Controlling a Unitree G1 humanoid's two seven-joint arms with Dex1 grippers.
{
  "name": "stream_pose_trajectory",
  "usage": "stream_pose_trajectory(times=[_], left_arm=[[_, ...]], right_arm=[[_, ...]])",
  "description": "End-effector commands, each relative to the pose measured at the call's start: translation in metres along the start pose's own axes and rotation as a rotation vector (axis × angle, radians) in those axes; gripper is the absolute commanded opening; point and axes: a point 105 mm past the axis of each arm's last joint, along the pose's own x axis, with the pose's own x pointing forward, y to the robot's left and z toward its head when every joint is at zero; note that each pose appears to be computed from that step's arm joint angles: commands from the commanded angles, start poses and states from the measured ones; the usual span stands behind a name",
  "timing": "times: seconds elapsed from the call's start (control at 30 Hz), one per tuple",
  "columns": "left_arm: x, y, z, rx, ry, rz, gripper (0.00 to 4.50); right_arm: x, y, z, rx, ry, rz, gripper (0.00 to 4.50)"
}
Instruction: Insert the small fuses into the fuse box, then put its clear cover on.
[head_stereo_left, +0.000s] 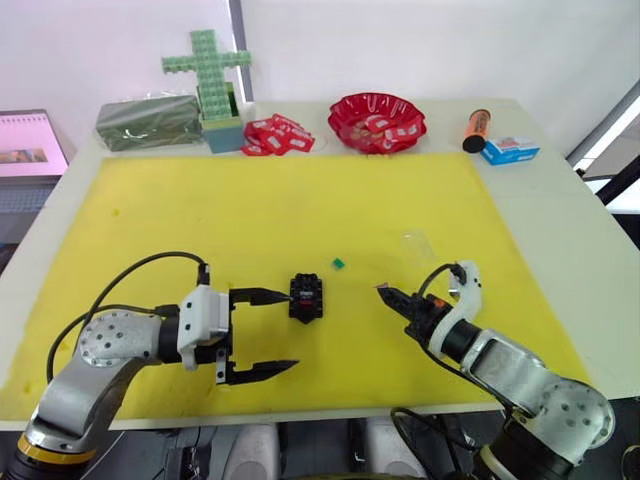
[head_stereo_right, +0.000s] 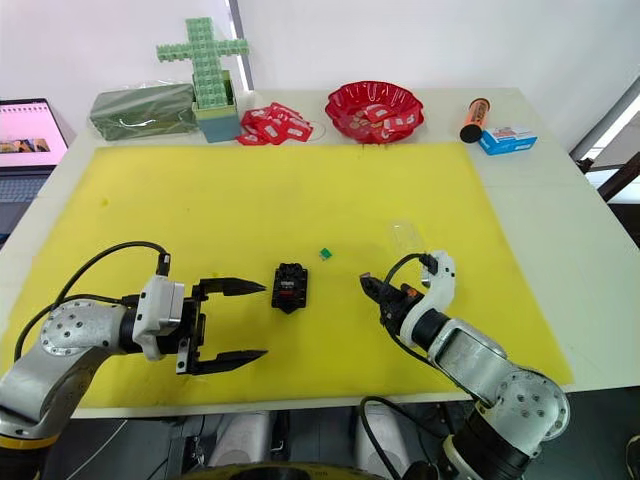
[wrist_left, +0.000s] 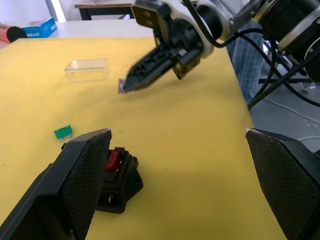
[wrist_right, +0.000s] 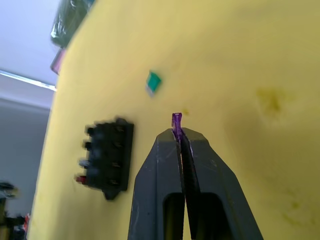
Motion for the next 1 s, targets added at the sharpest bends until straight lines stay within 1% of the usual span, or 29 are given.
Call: stream_pose_trajectory(times=[0.03, 0.17, 0.33, 0.4, 0.53, 0.8, 0.9, 1.0], left_arm=[[0.001, -0.006, 0.008, 0.029, -0.021, -0.018, 4.5], [-0.001, -0.005, 0.008, 0.03, -0.019, -0.014, 4.5], [-0.001, -0.005, 0.007, 0.031, -0.019, -0.012, 4.5], [-0.001, -0.006, 0.007, 0.031, -0.02, -0.011, 4.5], [-0.001, -0.007, 0.006, 0.032, -0.018, -0.012, 4.5], [-0.002, -0.008, 0.004, 0.032, -0.016, -0.012, 4.5], [-0.002, -0.008, 0.003, 0.032, -0.018, -0.012, 4.5], [-0.003, -0.009, 0.002, 0.032, -0.016, -0.013, 4.5]], right_arm=[[-0.007, 0.018, -0.005, 0.142, 0.045, 0.04, 0.02], [-0.007, 0.021, -0.011, 0.219, 0.064, 0.001, 0.02], [-0.002, 0.022, -0.012, 0.221, 0.084, -0.021, 0.02], [0.002, 0.018, -0.011, 0.231, 0.087, -0.04, 0.02], [0.003, 0.006, -0.016, 0.243, 0.121, -0.069, 0.02], [-0.001, -0.008, -0.024, 0.224, 0.186, -0.061, 0.02], [-0.006, -0.009, -0.027, 0.207, 0.208, -0.047, 0.72], [-0.009, -0.007, -0.027, 0.187, 0.216, -0.027, 1.69]])
